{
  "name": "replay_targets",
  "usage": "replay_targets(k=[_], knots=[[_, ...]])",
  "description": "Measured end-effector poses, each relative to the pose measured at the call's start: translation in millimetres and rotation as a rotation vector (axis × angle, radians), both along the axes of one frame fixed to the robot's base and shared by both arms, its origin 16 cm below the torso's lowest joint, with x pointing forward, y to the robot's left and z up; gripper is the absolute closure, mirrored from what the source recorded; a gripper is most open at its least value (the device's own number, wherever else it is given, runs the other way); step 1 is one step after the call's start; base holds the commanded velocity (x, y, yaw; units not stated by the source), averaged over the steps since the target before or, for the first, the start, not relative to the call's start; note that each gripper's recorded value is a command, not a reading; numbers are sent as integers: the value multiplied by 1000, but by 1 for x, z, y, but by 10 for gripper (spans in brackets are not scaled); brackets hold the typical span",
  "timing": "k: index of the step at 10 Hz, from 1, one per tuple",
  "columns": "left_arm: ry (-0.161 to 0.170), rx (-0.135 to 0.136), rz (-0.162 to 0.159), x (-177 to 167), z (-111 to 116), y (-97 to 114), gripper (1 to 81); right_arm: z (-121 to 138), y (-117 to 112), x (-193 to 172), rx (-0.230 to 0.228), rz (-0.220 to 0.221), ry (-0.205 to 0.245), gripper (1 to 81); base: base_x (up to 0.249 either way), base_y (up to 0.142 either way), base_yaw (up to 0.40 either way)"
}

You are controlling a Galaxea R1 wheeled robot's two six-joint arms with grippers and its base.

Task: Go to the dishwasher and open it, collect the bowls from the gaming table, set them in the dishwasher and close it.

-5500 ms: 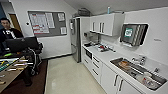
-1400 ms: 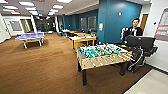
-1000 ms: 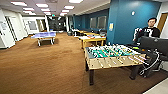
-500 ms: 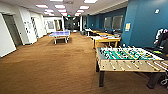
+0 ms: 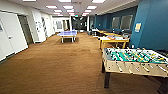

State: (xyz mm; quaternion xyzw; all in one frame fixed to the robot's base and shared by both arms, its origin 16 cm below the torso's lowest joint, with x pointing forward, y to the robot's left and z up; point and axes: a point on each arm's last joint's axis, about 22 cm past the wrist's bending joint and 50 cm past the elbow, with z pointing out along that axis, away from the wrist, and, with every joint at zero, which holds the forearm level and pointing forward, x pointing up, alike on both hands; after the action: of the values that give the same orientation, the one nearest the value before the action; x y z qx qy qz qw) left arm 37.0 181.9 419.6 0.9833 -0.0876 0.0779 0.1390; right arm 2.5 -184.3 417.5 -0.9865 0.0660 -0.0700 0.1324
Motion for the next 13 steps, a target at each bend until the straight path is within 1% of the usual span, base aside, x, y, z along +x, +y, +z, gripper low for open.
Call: replay_targets(k=[4, 6, 11, 13], knots=[[1, 2, 1, 0, 0, 1, 10, 0, 0, 0, 0, 1, -1, 10, 0, 0, 0], [0, 6, 2, 0, 0, 5, 10, 0, 0, 0, 0, 1, -1, 10, 0, 0, 0], [5, 2, 15, 0, 0, 3, 10, 0, 0, 0, 0, 1, 0, 10, 0, 0, 0], [5, 2, 15, 0, 0, 3, 10, 0, 0, 0, 0, 1, 0, 10, 0, 0, 0]])
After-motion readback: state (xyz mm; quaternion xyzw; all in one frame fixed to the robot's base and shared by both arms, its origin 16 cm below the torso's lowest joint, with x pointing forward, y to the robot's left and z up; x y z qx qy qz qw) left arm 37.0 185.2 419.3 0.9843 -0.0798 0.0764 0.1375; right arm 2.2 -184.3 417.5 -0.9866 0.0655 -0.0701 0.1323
